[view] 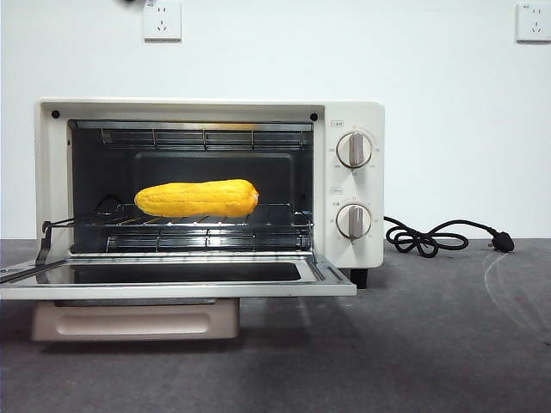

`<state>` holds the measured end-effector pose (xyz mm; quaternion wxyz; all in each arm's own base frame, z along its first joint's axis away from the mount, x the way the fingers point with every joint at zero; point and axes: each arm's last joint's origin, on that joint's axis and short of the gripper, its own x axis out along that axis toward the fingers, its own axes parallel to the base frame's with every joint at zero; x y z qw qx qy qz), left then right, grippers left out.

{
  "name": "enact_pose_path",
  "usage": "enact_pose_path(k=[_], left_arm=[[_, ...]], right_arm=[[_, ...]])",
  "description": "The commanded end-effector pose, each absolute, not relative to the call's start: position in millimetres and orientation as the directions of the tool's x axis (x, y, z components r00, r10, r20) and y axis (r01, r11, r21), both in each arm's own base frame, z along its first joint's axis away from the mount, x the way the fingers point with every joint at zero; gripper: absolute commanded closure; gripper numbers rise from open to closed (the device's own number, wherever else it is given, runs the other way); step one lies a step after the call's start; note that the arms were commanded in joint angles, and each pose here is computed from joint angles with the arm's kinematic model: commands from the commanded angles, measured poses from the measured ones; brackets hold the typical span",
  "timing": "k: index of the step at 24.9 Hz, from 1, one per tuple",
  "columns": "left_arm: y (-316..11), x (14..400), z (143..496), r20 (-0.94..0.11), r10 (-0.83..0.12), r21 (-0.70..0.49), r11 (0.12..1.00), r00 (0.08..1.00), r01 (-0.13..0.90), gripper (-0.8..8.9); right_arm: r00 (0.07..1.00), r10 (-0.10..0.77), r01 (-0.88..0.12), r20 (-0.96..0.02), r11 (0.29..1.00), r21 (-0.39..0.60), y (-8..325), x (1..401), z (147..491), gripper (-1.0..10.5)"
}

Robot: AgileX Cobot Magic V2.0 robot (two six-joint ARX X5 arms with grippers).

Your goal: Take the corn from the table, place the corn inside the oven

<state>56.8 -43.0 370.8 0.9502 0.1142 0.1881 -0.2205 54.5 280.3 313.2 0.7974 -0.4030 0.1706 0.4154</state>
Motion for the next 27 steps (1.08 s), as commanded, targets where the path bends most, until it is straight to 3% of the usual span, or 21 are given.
enact_pose_path(k=[1,5,13,20,27], left_arm=[[-55,64,371,-0.42,-0.479,0.161,0.797,0.771,0.583,8.22],[-78,79,366,-0.484,-0.643,0.121,0.622,0.593,0.773,8.22],[-86,128,331,-0.611,-0.625,-0.038,0.636,0.486,0.771,8.22],[-40,153,281,-0.616,-0.643,-0.292,0.723,0.455,0.625,8.22],[14,158,247,-0.541,-0.598,-0.493,0.795,0.592,0.354,8.22]], right_arm=[[0.534,0.568,-0.845,-0.626,0.363,-0.392,270,47,322,9.6],[0.444,0.633,-0.895,-0.634,0.344,-0.283,249,43,339,9.6],[0.49,0.651,-0.866,-0.58,0.443,-0.234,216,53,361,9.6],[0.448,0.692,-0.877,-0.566,0.464,-0.127,198,69,370,9.6],[0.385,0.709,-0.88,-0.59,0.475,-0.003,186,94,369,9.6]])
